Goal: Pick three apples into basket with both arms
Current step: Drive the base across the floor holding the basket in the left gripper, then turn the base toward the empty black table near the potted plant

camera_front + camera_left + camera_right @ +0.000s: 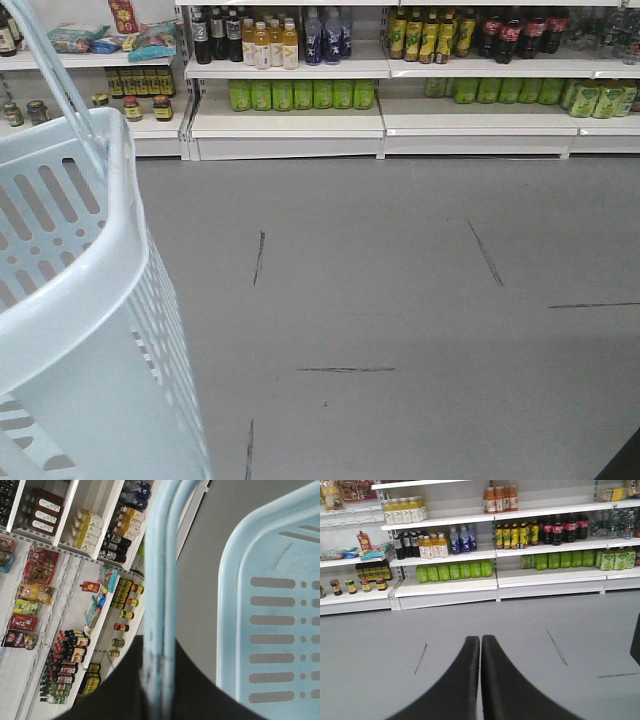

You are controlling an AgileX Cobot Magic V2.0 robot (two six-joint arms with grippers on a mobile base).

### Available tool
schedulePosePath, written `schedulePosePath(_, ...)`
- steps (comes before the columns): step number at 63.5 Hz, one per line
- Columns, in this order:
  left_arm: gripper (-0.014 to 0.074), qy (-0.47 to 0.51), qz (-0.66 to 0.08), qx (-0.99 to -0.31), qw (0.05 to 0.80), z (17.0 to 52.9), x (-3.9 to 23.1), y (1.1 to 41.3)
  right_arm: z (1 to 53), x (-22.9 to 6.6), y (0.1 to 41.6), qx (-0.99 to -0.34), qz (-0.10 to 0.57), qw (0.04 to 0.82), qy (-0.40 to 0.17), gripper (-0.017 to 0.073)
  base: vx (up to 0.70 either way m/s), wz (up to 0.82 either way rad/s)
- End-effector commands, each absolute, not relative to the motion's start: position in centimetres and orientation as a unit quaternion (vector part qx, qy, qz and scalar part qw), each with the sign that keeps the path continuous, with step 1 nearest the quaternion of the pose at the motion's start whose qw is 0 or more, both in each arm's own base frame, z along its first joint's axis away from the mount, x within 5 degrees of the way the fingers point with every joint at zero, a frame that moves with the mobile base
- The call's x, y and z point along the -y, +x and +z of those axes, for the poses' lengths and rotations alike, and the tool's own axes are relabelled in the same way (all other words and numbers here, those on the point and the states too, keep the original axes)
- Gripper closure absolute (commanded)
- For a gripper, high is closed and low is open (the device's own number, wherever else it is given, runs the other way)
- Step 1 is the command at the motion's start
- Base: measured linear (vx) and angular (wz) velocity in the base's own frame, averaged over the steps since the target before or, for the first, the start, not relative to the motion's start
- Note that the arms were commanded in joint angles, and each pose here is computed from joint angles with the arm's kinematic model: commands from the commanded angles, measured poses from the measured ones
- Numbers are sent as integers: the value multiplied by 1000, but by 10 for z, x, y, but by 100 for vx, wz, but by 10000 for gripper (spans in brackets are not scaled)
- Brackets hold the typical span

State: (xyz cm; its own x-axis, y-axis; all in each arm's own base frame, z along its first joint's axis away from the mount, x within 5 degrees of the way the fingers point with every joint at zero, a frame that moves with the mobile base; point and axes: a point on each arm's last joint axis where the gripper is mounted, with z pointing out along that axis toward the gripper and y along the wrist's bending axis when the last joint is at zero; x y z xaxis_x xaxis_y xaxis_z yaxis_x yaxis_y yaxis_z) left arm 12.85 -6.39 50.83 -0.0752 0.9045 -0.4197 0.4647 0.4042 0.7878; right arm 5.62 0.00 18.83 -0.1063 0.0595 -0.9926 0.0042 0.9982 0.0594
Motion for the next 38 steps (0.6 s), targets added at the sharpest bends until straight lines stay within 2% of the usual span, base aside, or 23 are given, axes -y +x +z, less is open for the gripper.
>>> schedulePosePath(1, 600, 475, 239, -671, 517, 522, 62, 127, 191, 0, 56, -718, 16, 695, 18, 568, 5, -14)
schedulePosePath(38, 600, 475, 239, -671, 517, 522, 62, 127, 191, 0, 56, -718, 16, 695, 18, 568, 7, -25)
